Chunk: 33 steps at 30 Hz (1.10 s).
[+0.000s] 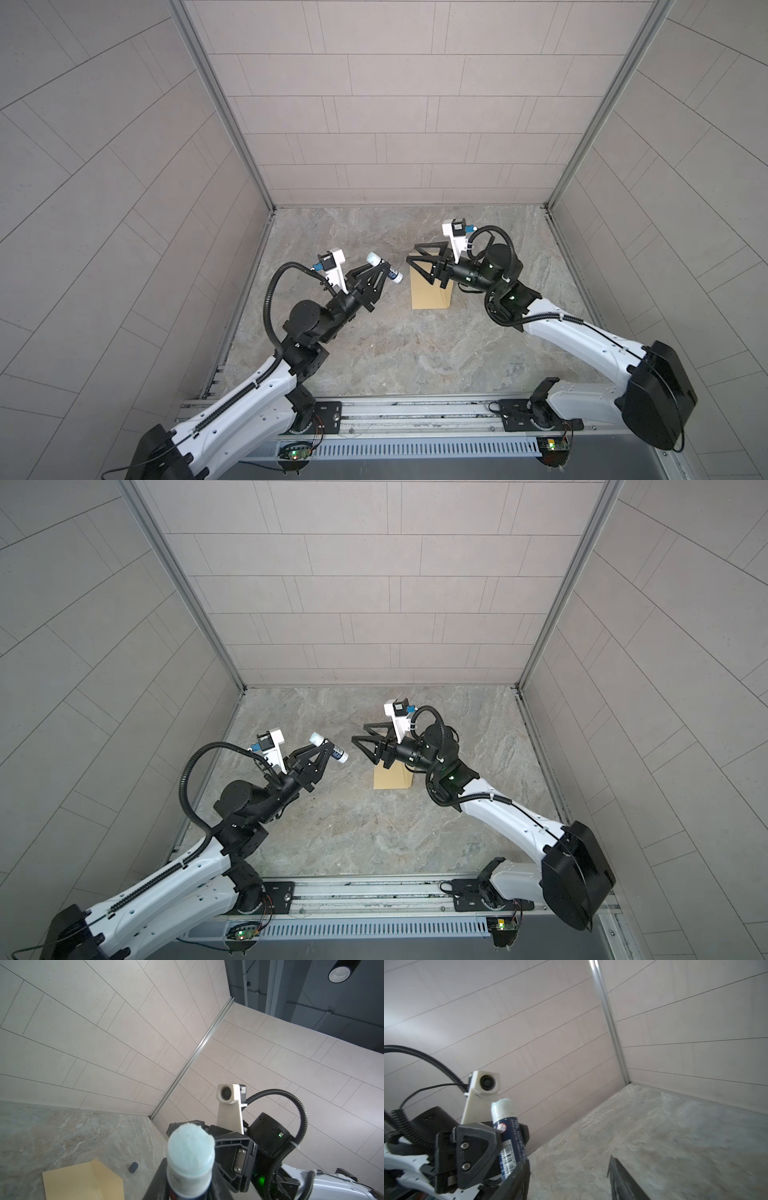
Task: Place the letter into the envelope and seal it
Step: 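Swing the open right gripper away over the envelope toward the blue cap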
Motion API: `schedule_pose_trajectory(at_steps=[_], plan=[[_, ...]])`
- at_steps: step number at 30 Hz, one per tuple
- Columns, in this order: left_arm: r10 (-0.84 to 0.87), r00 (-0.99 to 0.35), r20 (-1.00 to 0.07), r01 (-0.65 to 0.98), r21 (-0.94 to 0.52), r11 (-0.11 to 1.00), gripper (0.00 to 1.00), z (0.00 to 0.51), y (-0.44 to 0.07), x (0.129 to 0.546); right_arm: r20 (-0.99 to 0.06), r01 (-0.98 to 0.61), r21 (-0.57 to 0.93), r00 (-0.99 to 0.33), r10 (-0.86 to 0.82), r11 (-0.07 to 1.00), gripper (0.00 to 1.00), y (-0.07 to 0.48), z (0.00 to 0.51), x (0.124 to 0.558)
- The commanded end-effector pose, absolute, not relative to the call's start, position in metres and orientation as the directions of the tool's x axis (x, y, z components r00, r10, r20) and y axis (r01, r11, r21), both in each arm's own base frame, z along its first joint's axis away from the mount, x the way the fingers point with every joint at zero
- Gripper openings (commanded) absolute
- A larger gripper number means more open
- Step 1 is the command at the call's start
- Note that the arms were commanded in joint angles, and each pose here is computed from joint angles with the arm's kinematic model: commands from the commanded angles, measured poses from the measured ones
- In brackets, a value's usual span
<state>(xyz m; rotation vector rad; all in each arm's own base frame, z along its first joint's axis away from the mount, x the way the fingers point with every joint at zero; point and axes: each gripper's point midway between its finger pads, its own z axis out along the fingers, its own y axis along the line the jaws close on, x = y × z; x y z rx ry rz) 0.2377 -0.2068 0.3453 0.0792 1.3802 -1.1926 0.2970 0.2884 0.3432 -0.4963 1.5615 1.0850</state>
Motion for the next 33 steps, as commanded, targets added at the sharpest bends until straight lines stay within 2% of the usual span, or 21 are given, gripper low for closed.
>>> schedule_pose_trajectory(at_steps=[1, 4, 7, 10, 14, 23, 29, 33], plan=[[-0.579, -0.209, -0.788, 0.665, -0.549, 0.506, 0.0, 0.356, -0.202, 0.238, -0.955, -0.562, 0.209, -0.292, 0.045, 0.8, 0.66, 0.239, 0.306, 0.328], [-0.566, -0.219, -0.795, 0.666, -0.545, 0.509, 0.0, 0.353, -0.203, 0.238, -0.917, -0.442, 0.045, -0.373, -0.138, 0.896, 0.73, 0.21, 0.28, 0.343], [-0.559, -0.223, -0.798, 0.665, -0.544, 0.511, 0.0, 0.35, -0.205, 0.238, -0.822, -0.37, -0.074, -0.504, -0.267, 0.926, 0.85, 0.186, 0.251, 0.361], [-0.551, -0.225, -0.804, 0.667, -0.539, 0.514, 0.0, 0.349, -0.206, 0.238, -0.734, -0.332, -0.081, -0.618, -0.282, 0.94, 0.86, 0.173, 0.223, 0.38], [-0.537, -0.224, -0.813, 0.662, -0.531, 0.529, 0.0, 0.347, -0.205, 0.238, -0.649, -0.299, -0.015, -0.723, -0.237, 0.954, 0.86, 0.166, 0.185, 0.405], [-0.515, -0.241, -0.823, 0.653, -0.53, 0.541, 0.0, 0.342, -0.207, 0.24, -0.499, -0.266, 0.066, -0.844, -0.199, 0.962, 0.77, 0.162, 0.126, 0.472], [-0.512, -0.244, -0.823, 0.649, -0.531, 0.544, 0.0, 0.341, -0.206, 0.239, -0.287, -0.226, 0.116, -0.94, -0.185, 0.967, 0.68, 0.159, 0.079, 0.489], [-0.509, -0.245, -0.825, 0.647, -0.53, 0.548, 0.0, 0.339, -0.206, 0.239, -0.236, -0.22, 0.129, -0.954, -0.186, 0.967, 0.56, 0.16, 0.061, 0.491]])
